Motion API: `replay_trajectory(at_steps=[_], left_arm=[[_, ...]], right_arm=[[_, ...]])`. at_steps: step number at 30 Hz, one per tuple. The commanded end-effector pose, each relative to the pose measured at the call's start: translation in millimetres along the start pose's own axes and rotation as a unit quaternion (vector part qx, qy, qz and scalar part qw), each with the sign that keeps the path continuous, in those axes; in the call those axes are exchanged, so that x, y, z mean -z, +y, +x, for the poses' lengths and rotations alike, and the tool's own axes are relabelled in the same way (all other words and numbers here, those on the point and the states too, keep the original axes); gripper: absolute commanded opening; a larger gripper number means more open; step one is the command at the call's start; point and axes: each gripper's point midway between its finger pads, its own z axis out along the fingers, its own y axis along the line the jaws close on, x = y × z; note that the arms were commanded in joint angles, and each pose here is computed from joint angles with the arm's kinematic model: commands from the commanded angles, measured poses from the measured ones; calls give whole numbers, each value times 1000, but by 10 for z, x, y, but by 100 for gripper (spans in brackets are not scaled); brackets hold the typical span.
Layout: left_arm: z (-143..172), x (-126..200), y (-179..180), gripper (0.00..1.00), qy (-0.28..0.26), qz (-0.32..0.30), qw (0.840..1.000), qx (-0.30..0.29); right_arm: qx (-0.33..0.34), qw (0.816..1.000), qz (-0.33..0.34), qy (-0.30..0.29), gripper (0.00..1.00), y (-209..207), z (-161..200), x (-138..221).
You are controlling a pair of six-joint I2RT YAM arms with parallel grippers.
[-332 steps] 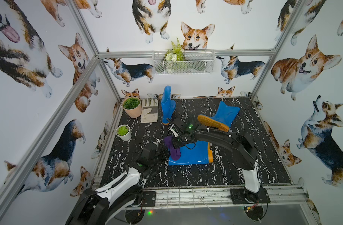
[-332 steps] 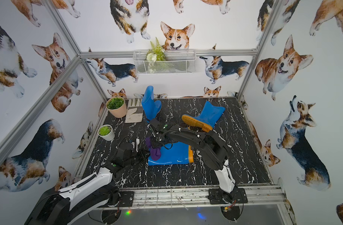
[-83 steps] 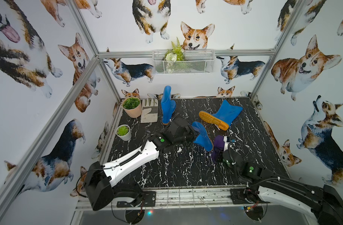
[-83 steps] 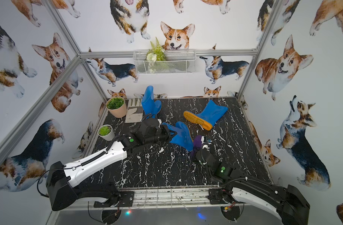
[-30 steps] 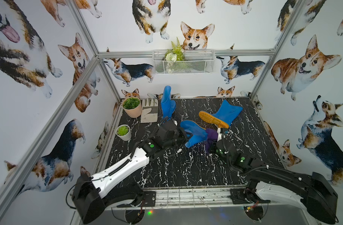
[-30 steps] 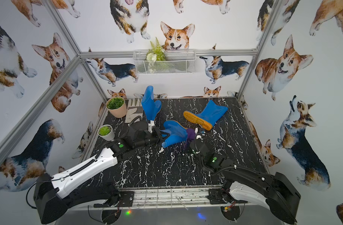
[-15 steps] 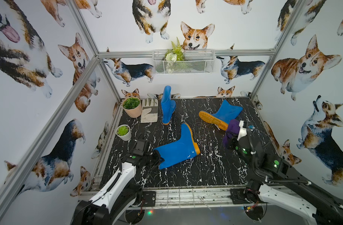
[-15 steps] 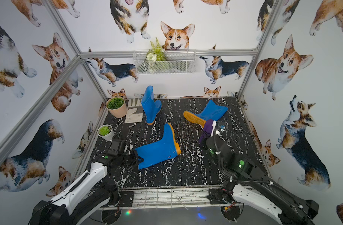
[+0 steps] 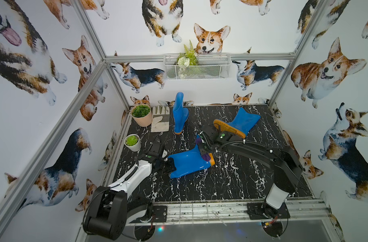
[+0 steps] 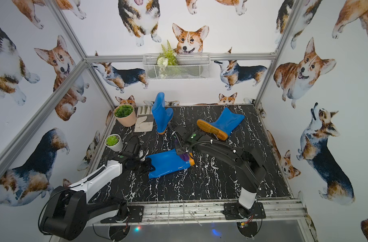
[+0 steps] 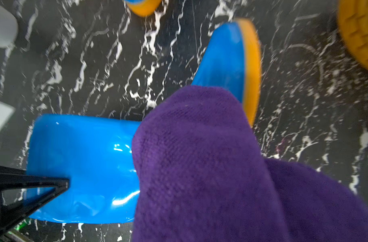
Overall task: Wipe the rubber boots with a cloth
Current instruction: Wipe the cleaning item at the center of the board.
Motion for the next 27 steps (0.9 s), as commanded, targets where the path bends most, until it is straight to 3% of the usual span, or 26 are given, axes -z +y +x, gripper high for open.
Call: replay_trajectory(at_steps=[1,7,12,19,23,27], left_arm=[[-114,2,-108,0,-20,4,998,-52],[-74,-61,-260,0,0,32,997,-77],[-55,-185,-226,0,19,33,995,-87],[11,-249,-523,0,36,73,985,-153],[75,-270,-605,0,48,54,979,-193],[83,-279,-526,0,52,32,980,-188]], right_arm=[[1,997,15,74,0,-168,398,-146],[-62,992,16,105,0,-376,904,-110],[-91,991,1,95,0,-346,899,-4],[-36,996,-8,77,0,-160,470,249],[19,991,-36,127,0,44,423,197],[61,983,-34,171,0,84,462,48]])
